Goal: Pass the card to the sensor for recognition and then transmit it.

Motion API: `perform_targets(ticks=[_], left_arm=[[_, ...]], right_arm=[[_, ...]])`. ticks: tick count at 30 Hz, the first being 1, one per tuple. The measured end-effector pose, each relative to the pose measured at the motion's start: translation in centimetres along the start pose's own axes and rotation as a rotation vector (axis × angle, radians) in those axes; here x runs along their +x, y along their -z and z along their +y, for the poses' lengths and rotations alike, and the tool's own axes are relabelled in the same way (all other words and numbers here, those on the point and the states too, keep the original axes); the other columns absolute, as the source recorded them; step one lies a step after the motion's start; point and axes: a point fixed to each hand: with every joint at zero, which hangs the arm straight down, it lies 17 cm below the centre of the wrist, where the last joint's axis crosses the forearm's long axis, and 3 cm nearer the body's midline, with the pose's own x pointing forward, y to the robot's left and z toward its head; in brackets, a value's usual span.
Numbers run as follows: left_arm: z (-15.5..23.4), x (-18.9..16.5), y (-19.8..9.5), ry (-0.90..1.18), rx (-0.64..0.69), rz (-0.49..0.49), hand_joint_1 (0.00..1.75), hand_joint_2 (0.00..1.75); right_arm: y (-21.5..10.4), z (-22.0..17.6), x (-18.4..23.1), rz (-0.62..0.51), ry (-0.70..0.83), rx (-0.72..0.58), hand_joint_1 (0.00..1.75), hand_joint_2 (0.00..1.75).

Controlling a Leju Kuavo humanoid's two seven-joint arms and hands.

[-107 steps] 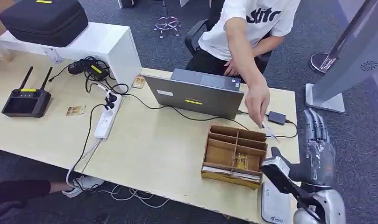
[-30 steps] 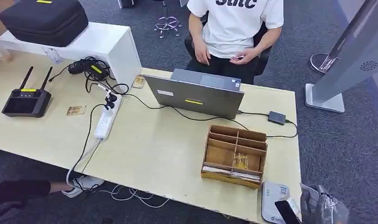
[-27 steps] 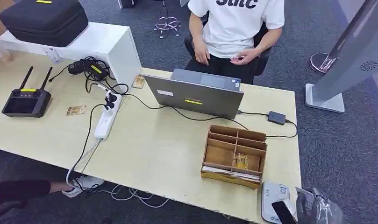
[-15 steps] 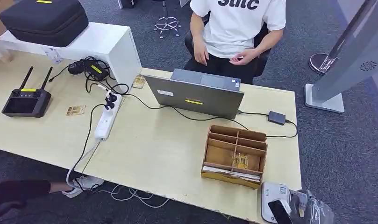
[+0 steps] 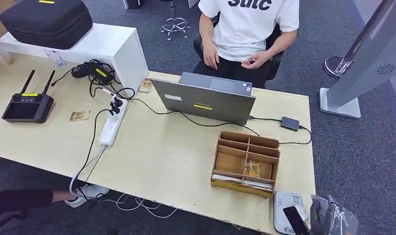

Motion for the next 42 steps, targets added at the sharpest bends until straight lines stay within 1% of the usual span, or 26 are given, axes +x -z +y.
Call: perform_targets(ticks=[2, 4, 6, 9, 12, 13, 17, 19, 22, 30, 38, 39, 40, 41, 42], left_arm=[[0.0, -0.1, 0.0, 0.003, 0.001, 0.001, 0.00, 1.75], [0.1, -0.1, 0.0, 0.006, 0.001, 0.002, 0.00, 1.75], [0.1, -0.1, 0.0, 0.015, 0.001, 0.001, 0.00, 1.75], [0.0, -0.1, 0.0, 0.028, -0.004, 0.000, 0.00, 1.75], [-0.1, 0.2, 0.0, 0.046, -0.010, -0.005, 0.00, 1.75], [-0.1, 0.2, 0.0, 0.051, -0.012, -0.006, 0.00, 1.75], [0.0, 0.5, 0.0, 0.083, -0.018, -0.016, 0.00, 1.75], [0.1, 1.0, 0.0, 0.099, -0.021, -0.027, 0.00, 1.75], [0.3, 1.5, 0.1, 0.118, -0.021, -0.038, 0.00, 1.75], [0.7, 1.7, 0.1, 0.154, -0.020, -0.044, 0.00, 1.75], [0.8, 1.7, 0.2, 0.157, -0.020, -0.045, 0.00, 1.75], [0.9, 1.7, 0.2, 0.162, -0.017, -0.044, 0.00, 1.75], [1.0, 1.7, 0.2, 0.164, -0.017, -0.045, 0.00, 1.75], [1.0, 1.7, 0.2, 0.166, -0.017, -0.045, 0.00, 1.75], [1.0, 1.7, 0.2, 0.166, -0.016, -0.043, 0.00, 1.75]], right_arm=[[1.1, -2.6, 1.0, -0.029, -0.033, -0.074, 1.75, 1.75], [2.5, -6.1, 2.9, -0.079, -0.075, -0.172, 1.75, 1.75], [3.5, -8.9, 5.2, -0.118, -0.079, -0.244, 1.75, 1.75], [4.6, -12.3, 10.3, -0.222, -0.072, -0.318, 1.75, 1.75], [5.6, -14.0, 15.9, -0.319, -0.030, -0.342, 1.75, 1.75], [5.9, -14.1, 17.4, -0.342, 0.004, -0.332, 1.75, 1.75], [7.2, -12.9, 23.6, -0.452, 0.157, -0.217, 1.75, 1.75], [8.0, -11.7, 26.4, -0.497, 0.221, -0.151, 1.75, 1.75], [9.2, -10.3, 29.3, -0.535, 0.259, -0.090, 1.75, 1.75], [12.8, -8.7, 32.6, -0.521, 0.236, -0.037, 1.75, 1.75], [13.0, -8.8, 32.9, -0.524, 0.237, -0.036, 1.75, 1.75], [13.5, -8.9, 33.4, -0.522, 0.242, -0.036, 1.75, 1.75], [14.0, -9.2, 33.9, -0.521, 0.251, -0.037, 0.00, 1.75], [14.2, -9.5, 34.3, -0.519, 0.286, -0.029, 0.00, 1.75], [13.9, -10.1, 35.0, -0.530, 0.356, -0.024, 0.00, 1.75]])
